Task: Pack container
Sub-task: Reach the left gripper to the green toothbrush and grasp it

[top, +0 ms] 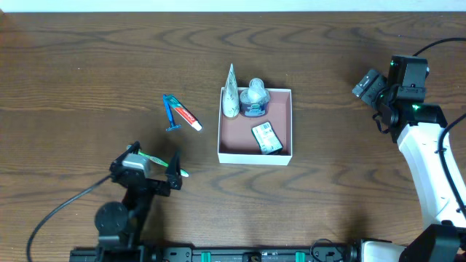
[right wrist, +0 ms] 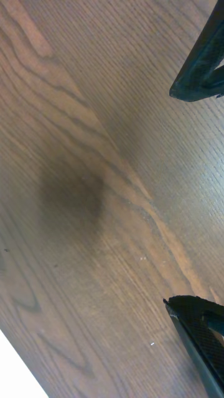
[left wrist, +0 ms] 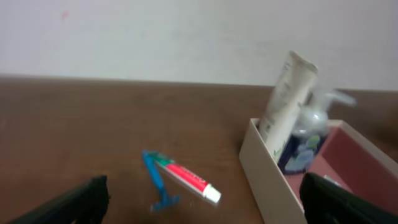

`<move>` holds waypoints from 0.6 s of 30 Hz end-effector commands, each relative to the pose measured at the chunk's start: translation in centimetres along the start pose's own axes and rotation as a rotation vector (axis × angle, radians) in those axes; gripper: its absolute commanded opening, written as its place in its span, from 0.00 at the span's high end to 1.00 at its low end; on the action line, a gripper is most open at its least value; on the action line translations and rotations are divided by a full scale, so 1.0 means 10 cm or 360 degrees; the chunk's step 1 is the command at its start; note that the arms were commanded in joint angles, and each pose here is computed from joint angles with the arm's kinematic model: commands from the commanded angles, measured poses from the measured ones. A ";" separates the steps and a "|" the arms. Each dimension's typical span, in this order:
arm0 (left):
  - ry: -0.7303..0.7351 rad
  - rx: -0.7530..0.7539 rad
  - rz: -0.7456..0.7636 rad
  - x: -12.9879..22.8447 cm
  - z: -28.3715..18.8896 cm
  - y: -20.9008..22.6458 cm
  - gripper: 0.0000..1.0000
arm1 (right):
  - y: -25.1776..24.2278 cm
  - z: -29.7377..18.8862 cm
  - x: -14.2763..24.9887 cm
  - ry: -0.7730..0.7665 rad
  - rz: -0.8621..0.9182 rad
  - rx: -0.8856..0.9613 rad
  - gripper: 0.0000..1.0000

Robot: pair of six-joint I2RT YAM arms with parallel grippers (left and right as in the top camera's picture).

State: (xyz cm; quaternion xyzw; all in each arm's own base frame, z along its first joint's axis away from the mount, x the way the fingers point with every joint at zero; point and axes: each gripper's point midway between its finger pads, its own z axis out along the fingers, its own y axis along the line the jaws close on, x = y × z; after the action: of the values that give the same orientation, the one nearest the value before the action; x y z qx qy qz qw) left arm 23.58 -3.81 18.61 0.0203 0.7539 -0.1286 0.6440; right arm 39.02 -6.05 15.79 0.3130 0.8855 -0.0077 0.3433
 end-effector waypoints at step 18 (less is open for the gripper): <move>0.1495 -0.0213 -0.0551 -0.03 0.15 0.03 0.02 | -0.04 -0.01 -0.05 -0.0026 0.0007 0.0031 0.01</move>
State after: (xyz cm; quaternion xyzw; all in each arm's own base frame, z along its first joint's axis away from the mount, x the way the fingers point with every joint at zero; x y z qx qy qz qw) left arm 24.72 -3.10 19.69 -0.0866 0.9582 -0.1378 0.2354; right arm 39.02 -6.09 15.79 0.3135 0.8853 -0.0082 0.3433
